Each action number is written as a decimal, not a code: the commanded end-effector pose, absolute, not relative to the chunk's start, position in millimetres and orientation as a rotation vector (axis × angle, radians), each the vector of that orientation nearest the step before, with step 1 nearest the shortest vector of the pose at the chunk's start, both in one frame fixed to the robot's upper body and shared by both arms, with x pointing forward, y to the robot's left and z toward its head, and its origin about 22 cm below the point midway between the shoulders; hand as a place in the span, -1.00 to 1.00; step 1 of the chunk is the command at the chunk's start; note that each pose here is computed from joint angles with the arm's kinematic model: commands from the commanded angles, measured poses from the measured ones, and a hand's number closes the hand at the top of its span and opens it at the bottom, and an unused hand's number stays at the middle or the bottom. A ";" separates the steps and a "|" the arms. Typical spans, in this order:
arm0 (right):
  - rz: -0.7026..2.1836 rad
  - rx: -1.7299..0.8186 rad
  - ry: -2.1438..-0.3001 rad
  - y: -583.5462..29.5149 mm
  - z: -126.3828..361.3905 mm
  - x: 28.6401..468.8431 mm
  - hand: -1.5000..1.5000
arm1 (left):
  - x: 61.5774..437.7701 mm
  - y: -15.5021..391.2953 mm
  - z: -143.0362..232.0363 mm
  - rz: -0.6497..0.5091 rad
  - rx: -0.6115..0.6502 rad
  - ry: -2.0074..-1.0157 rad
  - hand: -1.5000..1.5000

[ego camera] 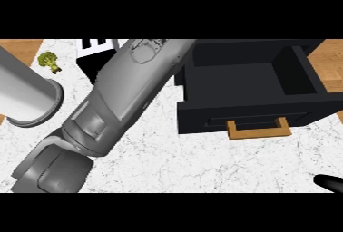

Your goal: Pick up the can, place it into the drawer and close the drawer

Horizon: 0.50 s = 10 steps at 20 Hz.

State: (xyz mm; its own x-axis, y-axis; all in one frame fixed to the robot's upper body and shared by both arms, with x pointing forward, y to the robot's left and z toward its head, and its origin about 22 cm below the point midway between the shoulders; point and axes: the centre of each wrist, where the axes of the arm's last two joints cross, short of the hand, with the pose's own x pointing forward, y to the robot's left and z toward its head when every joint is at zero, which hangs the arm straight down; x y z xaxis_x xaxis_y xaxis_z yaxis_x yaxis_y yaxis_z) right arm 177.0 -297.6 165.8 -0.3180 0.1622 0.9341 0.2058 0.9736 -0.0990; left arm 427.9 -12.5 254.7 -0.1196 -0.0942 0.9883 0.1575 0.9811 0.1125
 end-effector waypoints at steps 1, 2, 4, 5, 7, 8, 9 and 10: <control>-0.035 -0.254 -1.903 -287.8 170.5 178.5 -1.00 | 431.7 -14.6 246.0 -0.223 -0.007 -1.678 1.00; -0.013 -0.250 -1.902 -299.8 164.4 180.4 -1.00 | 429.7 -18.9 253.0 -0.200 0.006 -1.686 1.00; -0.013 -0.255 -1.930 -287.9 179.7 180.3 -1.00 | 432.5 -18.2 253.9 -0.209 0.029 -1.722 1.00; -0.004 -0.252 -1.915 -296.7 168.9 188.0 -1.00 | 431.0 -20.7 254.6 -0.191 0.048 -1.713 1.00; -0.019 -0.252 -1.913 -294.8 178.4 185.6 -1.00 | 434.3 -16.6 246.5 -0.171 0.061 -1.695 -1.00; -0.037 -0.237 -1.911 -292.2 173.0 196.3 -1.00 | 432.6 -21.0 254.5 -0.165 0.086 -1.675 -1.00; -0.034 -0.247 -1.908 -293.3 180.7 184.4 -1.00 | 432.6 -23.2 260.0 -0.158 0.117 -1.688 -1.00; -0.010 -0.244 -1.907 -291.0 172.4 182.2 -1.00 | 434.5 -19.7 254.8 -0.120 0.113 -1.714 -1.00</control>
